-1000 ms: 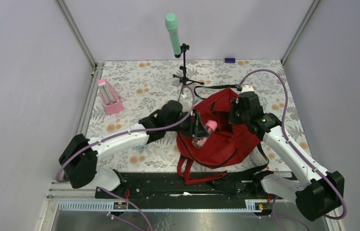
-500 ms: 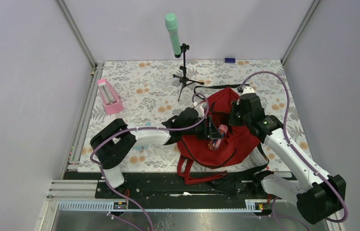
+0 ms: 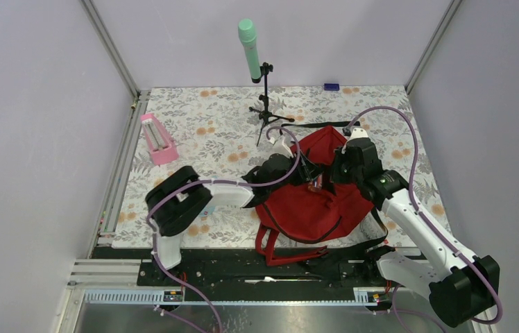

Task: Pack the student bag
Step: Place the stationery in the student bag.

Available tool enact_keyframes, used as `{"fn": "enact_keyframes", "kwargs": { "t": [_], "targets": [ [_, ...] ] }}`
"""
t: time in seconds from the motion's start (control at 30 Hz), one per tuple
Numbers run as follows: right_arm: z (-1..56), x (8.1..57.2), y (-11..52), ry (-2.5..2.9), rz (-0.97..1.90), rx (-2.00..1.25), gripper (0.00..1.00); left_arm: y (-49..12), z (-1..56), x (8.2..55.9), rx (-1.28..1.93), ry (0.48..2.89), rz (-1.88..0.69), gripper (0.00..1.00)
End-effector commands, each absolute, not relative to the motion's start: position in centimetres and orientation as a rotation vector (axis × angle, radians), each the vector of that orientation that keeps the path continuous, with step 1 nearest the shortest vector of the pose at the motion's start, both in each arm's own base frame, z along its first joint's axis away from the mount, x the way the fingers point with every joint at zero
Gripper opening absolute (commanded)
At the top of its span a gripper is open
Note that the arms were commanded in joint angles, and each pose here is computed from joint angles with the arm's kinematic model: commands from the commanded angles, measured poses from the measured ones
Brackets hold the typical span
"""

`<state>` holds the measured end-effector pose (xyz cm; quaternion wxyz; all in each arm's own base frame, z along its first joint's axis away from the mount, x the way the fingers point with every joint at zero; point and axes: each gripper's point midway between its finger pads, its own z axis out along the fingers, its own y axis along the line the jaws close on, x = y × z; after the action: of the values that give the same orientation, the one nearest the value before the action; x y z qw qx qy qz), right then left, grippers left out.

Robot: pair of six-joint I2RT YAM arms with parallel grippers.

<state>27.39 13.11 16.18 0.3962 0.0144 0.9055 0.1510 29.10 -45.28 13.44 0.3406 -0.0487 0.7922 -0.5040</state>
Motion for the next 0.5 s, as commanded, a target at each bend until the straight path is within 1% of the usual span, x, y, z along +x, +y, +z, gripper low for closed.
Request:
{"fn": "enact_keyframes", "kwargs": {
  "t": [0.0, 0.13, 0.2, 0.23, 0.27, 0.3, 0.33, 0.47],
  "targets": [
    [17.3, 27.9, 14.2, 2.243, 0.458, 0.018, 0.0, -47.6, 17.9, 31.9, -0.192, 1.847, -1.395, 0.26],
    [17.0, 28.1, 13.7, 2.244, 0.416, 0.006, 0.0, -47.6, 17.7, 31.6, -0.131, 1.849, -1.368, 0.54],
    [17.0, 28.2, 13.6, 2.24, 0.408, 0.006, 0.0, -46.8, 17.7, 31.1, -0.108, 1.854, -1.348, 0.64],
    [17.0, 28.2, 13.6, 2.241, 0.405, 0.006, 0.0, -46.4, 17.8, 30.8, -0.094, 1.855, -1.337, 0.68],
    [17.0, 28.2, 13.6, 2.238, 0.406, 0.008, 0.0, -46.0, 17.7, 30.4, -0.077, 1.864, -1.326, 0.74],
    [17.1, 28.2, 13.6, 2.236, 0.406, 0.009, 0.0, -45.6, 17.8, 30.0, -0.057, 1.872, -1.315, 0.92],
    [17.1, 28.2, 13.6, 2.237, 0.406, 0.01, 0.0, -45.3, 17.6, 29.6, -0.032, 1.885, -1.31, 0.98],
    [17.4, 28.3, 13.6, 2.232, 0.408, 0.013, 0.0, -44.2, 17.3, 27.6, 0.042, 1.924, -1.299, 0.99]
  ]
}}
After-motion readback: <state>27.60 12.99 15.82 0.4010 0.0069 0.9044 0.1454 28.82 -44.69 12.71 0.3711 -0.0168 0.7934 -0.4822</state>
